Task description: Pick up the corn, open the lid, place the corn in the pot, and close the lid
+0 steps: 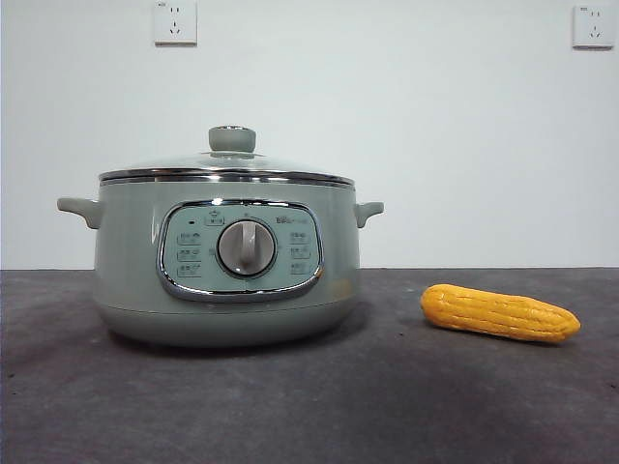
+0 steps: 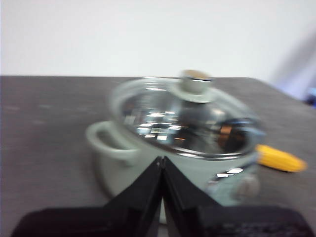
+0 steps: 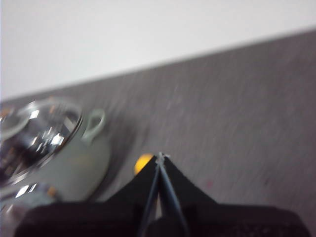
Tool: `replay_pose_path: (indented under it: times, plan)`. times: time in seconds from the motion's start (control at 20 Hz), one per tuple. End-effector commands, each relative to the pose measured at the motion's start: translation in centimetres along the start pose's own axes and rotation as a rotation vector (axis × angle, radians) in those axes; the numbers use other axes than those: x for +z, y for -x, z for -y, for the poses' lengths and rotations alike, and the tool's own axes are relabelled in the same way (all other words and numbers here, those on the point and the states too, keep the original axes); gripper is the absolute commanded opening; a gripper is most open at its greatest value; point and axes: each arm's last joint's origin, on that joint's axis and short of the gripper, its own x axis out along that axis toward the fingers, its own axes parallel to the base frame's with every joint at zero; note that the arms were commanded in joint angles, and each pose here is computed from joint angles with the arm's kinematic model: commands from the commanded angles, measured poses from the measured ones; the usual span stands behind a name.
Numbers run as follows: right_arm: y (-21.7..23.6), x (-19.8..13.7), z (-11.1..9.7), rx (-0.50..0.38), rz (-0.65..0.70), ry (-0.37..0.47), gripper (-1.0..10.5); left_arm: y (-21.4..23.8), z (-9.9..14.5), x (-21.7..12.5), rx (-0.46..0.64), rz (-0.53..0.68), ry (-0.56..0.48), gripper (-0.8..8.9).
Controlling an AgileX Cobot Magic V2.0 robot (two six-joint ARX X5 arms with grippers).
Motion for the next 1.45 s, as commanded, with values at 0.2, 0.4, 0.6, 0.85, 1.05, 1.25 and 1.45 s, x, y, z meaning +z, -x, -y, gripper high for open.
replay_pose_path:
  times: [0.2,0.4,0.6,0.85,1.05,1.25,1.45]
  plan:
    - [-0.3,0.9,-0.3,0.014,-0.180,-0.061,0.0,-0.7,0.3,0.7,-0.175,-0.075,0.116,-0.04]
    - [-1.0,1.2,-0.2,0.013,-0.244,-0.074,0.0,-1.3,0.1,0.4,-0.239,-0.140,0.226,-0.05]
    - [-2.4,1.6,-0.2,0.099,-0.315,-0.048,0.0,-1.9,-0.1,0.1,-0.298,-0.204,0.279,-0.05]
    - [-6.8,3.2,0.5,0.120,-0.503,-0.018,0.3,-3.2,-0.4,0.8,-0.391,-0.294,0.340,-0.06]
    - [-11.4,4.3,0.2,0.168,-0.640,0.028,3.7,-4.5,-0.3,2.5,-0.418,-0.333,0.343,-0.06]
    - [-16.4,4.2,-1.7,0.186,-0.771,0.171,4.8,-5.9,0.0,4.0,-0.444,-0.373,0.304,-0.06]
    - [-20.8,2.7,-3.7,0.155,-0.890,0.324,4.8,-6.6,0.2,5.1,-0.460,-0.420,0.273,-0.06]
